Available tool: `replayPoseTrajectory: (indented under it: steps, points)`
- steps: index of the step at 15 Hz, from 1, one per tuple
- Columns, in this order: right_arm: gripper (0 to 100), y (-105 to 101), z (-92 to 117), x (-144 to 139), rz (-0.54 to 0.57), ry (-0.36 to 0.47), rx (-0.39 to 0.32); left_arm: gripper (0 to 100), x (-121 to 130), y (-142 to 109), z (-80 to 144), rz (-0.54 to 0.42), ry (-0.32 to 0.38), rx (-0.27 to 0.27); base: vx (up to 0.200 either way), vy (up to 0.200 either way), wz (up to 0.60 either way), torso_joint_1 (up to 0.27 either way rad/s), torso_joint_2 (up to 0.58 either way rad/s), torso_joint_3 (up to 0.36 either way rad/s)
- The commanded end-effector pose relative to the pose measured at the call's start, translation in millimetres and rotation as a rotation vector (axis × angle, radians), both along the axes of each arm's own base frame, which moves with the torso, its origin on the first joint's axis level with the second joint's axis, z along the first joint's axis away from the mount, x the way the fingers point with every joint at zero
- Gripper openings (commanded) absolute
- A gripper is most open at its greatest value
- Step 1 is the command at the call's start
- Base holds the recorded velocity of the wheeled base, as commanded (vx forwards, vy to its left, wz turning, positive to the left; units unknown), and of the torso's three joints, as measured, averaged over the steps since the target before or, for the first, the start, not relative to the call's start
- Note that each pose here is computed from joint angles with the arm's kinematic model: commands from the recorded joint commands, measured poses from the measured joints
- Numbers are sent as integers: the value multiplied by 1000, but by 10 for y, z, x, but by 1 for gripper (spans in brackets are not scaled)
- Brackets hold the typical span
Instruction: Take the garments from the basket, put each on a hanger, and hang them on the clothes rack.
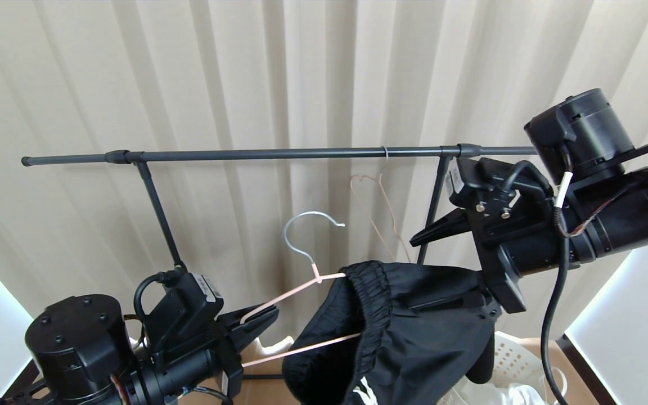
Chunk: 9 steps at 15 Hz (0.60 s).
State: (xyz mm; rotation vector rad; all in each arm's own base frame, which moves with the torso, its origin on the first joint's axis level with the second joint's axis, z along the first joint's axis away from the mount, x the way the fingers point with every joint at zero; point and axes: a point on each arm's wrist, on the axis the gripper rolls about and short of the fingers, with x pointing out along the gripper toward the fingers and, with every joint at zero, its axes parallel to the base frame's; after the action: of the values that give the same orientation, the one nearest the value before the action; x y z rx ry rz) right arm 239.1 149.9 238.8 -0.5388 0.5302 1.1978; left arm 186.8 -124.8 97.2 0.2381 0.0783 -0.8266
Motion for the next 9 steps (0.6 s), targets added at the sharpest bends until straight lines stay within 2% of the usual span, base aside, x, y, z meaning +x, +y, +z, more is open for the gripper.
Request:
replayPoseTrajectory:
  steps: [1, 4, 9]
  points:
    - [100, 97, -115, 61, 9, 39, -13, 0, 14, -18, -29, -4, 8, 7, 0, 0, 0, 0, 0, 0]
    - [100, 198, -176, 53, 31, 60, -23, 0, 9, -31, -26, -8, 8, 5, 0, 0, 0, 0, 0, 0]
    - [100, 253, -219, 58, 28, 79, -34, 0, 17, -35, -19, -6, 5, 2, 0, 0, 0, 0, 0, 0]
